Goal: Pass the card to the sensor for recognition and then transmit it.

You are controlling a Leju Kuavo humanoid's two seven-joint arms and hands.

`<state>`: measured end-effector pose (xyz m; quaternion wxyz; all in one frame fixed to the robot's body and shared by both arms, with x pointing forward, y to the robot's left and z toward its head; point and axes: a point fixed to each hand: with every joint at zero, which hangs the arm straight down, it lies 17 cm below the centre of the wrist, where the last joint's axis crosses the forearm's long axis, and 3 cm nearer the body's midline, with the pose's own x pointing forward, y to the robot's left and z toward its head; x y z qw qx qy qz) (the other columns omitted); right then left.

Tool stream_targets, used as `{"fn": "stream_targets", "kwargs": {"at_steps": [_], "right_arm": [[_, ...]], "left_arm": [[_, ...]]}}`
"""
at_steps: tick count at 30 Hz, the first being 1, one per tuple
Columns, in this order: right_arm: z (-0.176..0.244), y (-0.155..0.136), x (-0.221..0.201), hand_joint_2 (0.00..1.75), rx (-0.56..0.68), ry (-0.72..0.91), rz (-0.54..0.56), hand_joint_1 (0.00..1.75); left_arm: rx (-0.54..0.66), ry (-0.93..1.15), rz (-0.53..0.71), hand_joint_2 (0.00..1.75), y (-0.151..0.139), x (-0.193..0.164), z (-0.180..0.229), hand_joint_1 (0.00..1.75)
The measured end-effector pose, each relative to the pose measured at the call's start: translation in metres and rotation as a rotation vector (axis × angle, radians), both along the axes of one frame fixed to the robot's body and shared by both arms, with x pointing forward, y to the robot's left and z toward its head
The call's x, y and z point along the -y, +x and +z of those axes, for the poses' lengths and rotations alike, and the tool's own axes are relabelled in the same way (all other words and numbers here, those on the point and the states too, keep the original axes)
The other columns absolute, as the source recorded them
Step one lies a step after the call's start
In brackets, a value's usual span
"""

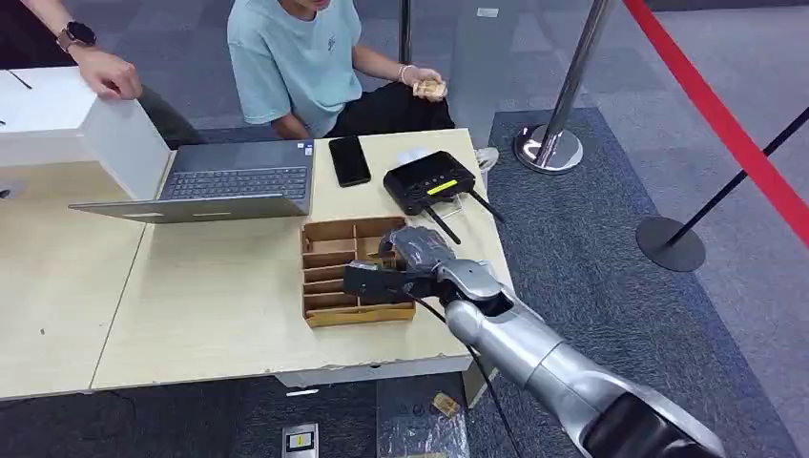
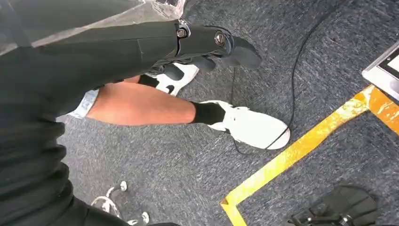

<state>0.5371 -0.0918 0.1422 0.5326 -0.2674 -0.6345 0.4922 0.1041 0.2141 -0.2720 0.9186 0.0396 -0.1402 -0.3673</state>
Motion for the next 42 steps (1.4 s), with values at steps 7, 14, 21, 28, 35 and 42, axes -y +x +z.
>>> {"fn": "stream_targets", "kwargs": {"at_steps": [7,14,21,28,35,42], "right_arm": [[-0.005,0.005,0.011,1.75,-0.014,-0.006,-0.024,0.79],[0.001,0.011,0.017,1.75,-0.005,-0.012,-0.038,0.82],[0.007,0.016,0.021,1.75,0.000,-0.035,-0.044,0.79],[0.009,0.018,0.024,1.75,0.000,-0.052,-0.050,0.73],[0.009,0.018,0.024,1.75,-0.001,-0.059,-0.048,0.77],[0.007,0.016,0.018,1.75,-0.003,-0.050,-0.040,0.79]], "left_arm": [[-0.002,0.001,-0.003,1.75,0.000,0.000,0.000,0.00],[-0.002,0.001,-0.006,1.75,-0.001,0.000,0.000,0.00],[0.000,-0.001,-0.010,1.75,-0.001,0.001,0.000,0.00],[-0.001,-0.003,-0.011,1.75,-0.001,0.001,0.000,0.00],[-0.004,-0.005,-0.014,1.75,-0.002,0.002,0.000,0.00],[-0.006,-0.011,-0.017,1.75,-0.003,0.006,0.000,0.00]]}}
